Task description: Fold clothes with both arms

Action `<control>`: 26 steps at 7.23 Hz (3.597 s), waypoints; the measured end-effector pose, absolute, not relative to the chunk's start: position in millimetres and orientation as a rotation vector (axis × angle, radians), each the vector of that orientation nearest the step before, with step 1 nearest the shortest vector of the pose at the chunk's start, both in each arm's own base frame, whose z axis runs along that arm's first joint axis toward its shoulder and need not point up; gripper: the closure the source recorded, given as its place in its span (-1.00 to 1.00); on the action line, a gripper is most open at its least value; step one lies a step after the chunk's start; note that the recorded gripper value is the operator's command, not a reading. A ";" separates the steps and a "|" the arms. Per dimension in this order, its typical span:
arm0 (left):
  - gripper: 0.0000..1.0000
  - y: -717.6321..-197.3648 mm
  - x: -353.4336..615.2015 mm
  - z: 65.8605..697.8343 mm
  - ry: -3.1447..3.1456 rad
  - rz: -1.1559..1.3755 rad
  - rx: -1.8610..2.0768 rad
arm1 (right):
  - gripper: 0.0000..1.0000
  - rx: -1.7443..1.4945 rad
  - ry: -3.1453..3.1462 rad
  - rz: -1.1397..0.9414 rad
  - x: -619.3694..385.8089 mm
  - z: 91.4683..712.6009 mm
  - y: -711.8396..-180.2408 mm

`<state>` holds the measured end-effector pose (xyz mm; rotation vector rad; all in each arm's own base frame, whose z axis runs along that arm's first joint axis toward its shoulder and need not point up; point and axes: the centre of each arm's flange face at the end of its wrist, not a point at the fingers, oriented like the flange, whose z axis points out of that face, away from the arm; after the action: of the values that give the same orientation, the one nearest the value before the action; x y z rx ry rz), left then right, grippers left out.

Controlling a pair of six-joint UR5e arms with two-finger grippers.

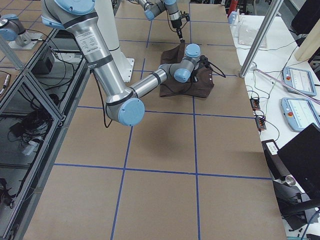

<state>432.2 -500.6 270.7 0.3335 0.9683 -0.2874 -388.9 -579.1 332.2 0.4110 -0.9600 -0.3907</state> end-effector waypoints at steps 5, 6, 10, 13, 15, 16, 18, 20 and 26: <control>1.00 -587.1 430.9 312.1 0.914 -0.284 0.414 | 1.00 0.356 -0.871 -0.301 -382.2 366.2 -655.6; 1.00 -597.5 439.1 305.3 0.911 -0.288 0.413 | 1.00 0.356 -0.873 -0.292 -382.6 360.0 -662.0; 1.00 -616.1 457.5 280.5 0.922 -0.310 0.407 | 1.00 0.351 -0.884 -0.274 -385.5 349.8 -666.9; -0.98 -626.1 466.7 276.0 0.915 -0.320 0.399 | 0.11 0.343 -0.881 -0.278 -388.7 355.1 -663.9; -1.00 -627.0 466.2 275.3 0.914 -0.315 0.404 | -1.00 0.344 -0.883 -0.279 -390.5 354.8 -663.0; -1.00 -627.1 465.5 274.2 0.915 -0.314 0.405 | -1.00 0.341 -0.888 -0.271 -392.3 352.5 -661.6; -1.00 -626.1 458.6 267.1 0.925 -0.316 0.409 | -1.00 0.310 -0.924 -0.235 -407.9 338.1 -641.3; -1.00 -612.4 439.3 260.9 0.961 -0.310 0.406 | -1.00 0.258 -0.972 -0.183 -436.7 331.3 -574.4; -1.00 -582.8 413.1 230.2 0.998 -0.332 0.393 | -0.77 0.181 -0.942 -0.166 -438.7 391.0 -438.8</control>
<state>413.1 -582.8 230.2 0.3928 0.9985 -0.3322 -438.7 -438.8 391.0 0.1812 -0.9416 -0.1659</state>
